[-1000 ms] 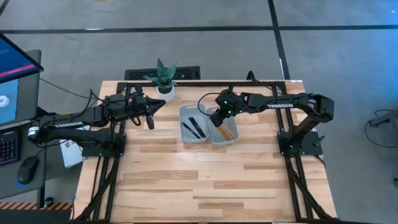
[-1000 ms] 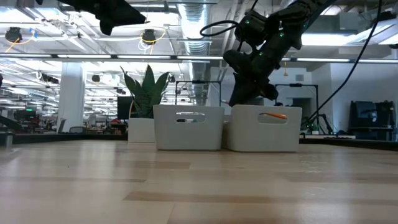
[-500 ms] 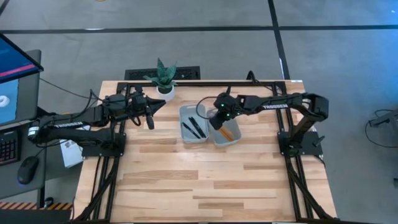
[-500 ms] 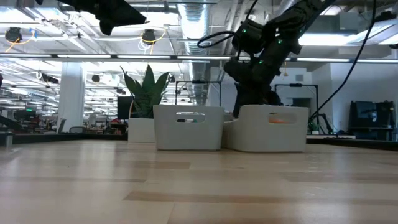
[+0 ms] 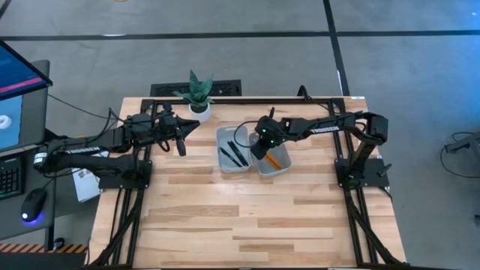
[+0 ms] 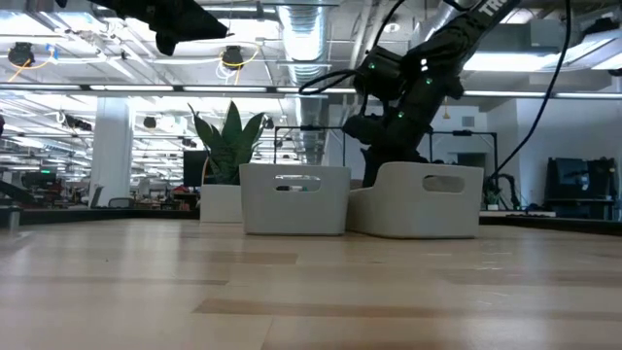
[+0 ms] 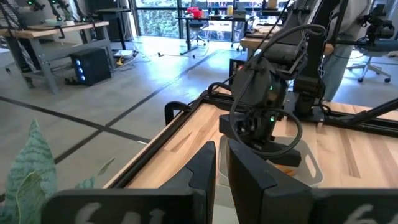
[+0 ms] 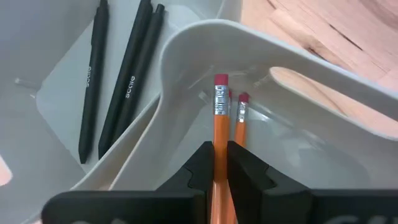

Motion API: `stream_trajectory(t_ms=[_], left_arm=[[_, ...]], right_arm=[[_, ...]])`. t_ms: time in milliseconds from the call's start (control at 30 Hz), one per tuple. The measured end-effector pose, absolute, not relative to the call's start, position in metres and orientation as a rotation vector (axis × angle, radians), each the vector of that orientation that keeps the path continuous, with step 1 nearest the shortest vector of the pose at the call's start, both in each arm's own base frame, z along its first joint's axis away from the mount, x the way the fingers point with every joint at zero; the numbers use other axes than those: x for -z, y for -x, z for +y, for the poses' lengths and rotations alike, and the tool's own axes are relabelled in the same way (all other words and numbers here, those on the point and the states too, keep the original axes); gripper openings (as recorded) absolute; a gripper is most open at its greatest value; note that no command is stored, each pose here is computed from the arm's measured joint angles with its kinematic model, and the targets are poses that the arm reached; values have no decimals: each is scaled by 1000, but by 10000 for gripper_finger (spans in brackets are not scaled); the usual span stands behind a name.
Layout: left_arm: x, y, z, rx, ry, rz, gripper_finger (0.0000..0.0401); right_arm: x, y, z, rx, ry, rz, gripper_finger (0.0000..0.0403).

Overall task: Sort pens & pencils
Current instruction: Put the orange pencil into the right gray bin, then return to Home Position

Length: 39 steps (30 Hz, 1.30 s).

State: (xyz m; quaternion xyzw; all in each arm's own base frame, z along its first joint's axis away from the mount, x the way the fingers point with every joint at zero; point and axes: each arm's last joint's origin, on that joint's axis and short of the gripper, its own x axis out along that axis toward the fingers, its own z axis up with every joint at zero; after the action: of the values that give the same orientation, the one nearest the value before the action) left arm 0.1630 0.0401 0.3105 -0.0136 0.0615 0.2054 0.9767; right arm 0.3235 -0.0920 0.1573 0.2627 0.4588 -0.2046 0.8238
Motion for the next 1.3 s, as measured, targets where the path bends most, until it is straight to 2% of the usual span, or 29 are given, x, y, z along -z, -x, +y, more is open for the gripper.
stream_trajectory(t_ms=[467,633,800,1000,1100,1300], left_arm=[[-310,-163,40,-418,21,125,29],[-311,-162,41,-439,15,121,29],[-311,-162,41,-449,13,119,29],[-313,-160,42,-460,29,100,29],[-316,-157,41,-464,44,74,29],[-333,-142,38,-463,71,-47,29]], right_arm=[[-168,-319,-93,446,-612,995,149],[-223,-318,-92,426,-600,887,161],[-293,-305,-89,392,-572,696,161],[-379,-261,-86,391,-337,434,156],[-407,-233,-81,406,-235,337,157],[-439,-181,-66,408,-83,194,160]])
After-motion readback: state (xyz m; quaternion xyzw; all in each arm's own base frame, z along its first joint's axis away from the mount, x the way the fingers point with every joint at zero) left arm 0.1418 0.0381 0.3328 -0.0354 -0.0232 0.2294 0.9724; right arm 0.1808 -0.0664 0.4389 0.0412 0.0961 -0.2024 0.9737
